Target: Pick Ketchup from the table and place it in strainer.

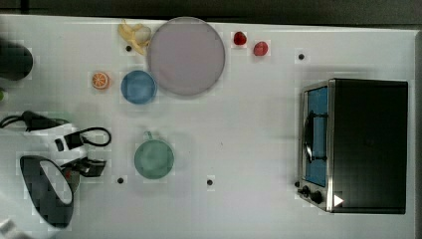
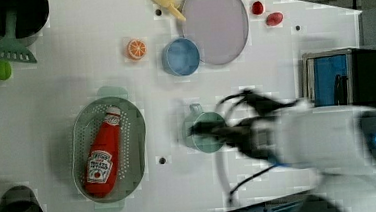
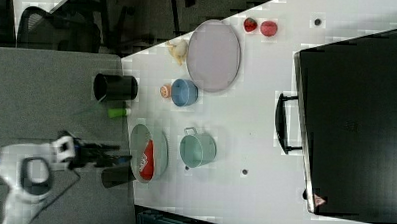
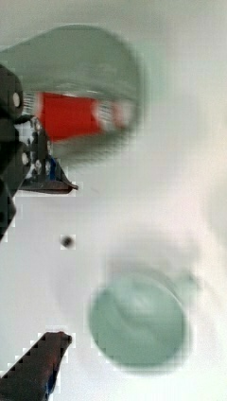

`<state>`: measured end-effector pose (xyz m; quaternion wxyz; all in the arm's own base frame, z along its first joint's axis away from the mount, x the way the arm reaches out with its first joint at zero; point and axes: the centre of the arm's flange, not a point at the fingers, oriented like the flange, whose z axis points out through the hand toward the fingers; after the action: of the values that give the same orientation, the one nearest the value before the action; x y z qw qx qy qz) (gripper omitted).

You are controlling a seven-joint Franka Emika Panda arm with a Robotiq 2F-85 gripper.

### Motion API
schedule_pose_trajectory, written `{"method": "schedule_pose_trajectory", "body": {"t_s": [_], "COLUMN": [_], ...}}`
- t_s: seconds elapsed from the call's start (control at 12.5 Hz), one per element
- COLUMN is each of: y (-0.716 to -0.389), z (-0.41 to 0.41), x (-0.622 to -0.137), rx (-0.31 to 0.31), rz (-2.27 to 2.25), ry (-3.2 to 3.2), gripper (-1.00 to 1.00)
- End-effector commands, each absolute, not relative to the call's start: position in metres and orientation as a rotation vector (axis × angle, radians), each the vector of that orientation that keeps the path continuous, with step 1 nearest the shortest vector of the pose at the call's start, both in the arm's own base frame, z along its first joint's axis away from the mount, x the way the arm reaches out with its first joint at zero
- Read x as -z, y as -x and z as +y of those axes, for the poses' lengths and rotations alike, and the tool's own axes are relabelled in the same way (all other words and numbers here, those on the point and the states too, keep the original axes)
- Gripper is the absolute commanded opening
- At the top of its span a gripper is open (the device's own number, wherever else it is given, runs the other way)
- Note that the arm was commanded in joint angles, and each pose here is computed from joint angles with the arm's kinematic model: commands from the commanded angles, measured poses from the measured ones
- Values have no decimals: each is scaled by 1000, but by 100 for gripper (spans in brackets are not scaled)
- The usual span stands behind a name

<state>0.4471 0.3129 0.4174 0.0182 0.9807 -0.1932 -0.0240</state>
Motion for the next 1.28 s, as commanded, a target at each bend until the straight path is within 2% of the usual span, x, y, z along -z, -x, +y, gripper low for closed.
{"method": "schedule_pose_trajectory", "body": {"t_s": [0.08, 0.32, 0.56, 0.64, 0.8, 1.28], "y": [-490, -505, -501, -496, -485, -482], "z": [206, 93, 22, 9, -2, -2], "x": [-495, -536, -560, -564, -566, -569], "rx": [-23, -69, -110, -92, -11, -12], "rz": [-853, -1173, -1375, -1407, -1431, -1439], "ry": [-2962, -2860, -2798, -2779, -2743, -2745], "gripper": [100, 100, 100, 100, 100, 100]}}
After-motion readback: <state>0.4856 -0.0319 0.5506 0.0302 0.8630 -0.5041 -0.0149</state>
